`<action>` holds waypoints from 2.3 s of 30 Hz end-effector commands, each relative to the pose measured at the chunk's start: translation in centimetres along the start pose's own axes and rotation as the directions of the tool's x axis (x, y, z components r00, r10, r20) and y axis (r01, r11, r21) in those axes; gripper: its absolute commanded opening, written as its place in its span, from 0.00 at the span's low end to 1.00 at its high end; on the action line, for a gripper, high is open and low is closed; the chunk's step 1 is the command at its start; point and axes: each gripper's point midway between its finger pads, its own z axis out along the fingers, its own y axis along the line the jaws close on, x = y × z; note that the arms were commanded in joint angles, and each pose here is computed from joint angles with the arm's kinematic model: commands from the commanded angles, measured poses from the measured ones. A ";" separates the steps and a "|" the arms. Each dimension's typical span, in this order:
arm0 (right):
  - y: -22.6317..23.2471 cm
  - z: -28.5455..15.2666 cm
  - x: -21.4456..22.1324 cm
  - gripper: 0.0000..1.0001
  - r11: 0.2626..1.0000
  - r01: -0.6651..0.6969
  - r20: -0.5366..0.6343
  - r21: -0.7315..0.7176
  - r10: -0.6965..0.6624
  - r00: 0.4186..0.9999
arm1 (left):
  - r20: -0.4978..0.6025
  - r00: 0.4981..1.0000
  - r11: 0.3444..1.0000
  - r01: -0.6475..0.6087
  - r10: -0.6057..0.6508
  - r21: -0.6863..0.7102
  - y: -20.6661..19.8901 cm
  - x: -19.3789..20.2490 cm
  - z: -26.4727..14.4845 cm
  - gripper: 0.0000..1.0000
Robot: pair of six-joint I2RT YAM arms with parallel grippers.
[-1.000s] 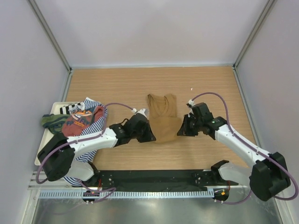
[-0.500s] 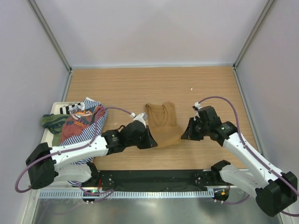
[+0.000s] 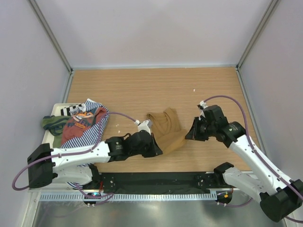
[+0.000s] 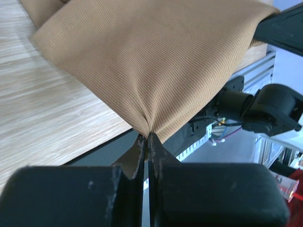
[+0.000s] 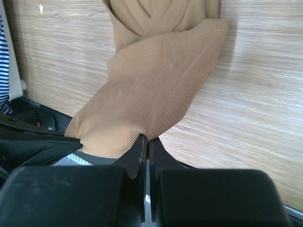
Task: Fold and stack the tank tops
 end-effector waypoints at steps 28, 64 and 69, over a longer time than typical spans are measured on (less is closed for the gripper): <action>2.9 3.3 -10.1 0.03 0.995 0.012 0.082 0.097 -0.020 0.996 | 0.165 0.972 0.986 0.166 -0.168 0.026 -0.8 -9.8 0.0 0.00; 4.7 17.7 -26.1 0.09 0.994 -0.105 0.108 0.002 0.104 0.989 | 0.172 0.921 0.934 0.356 -0.349 -0.008 9.2 -25.6 6.6 0.00; 4.9 21.1 -30.7 0.35 0.988 -0.127 0.215 -0.084 0.142 0.966 | 0.195 0.905 0.924 0.380 -0.379 0.031 11.9 -31.0 9.6 0.19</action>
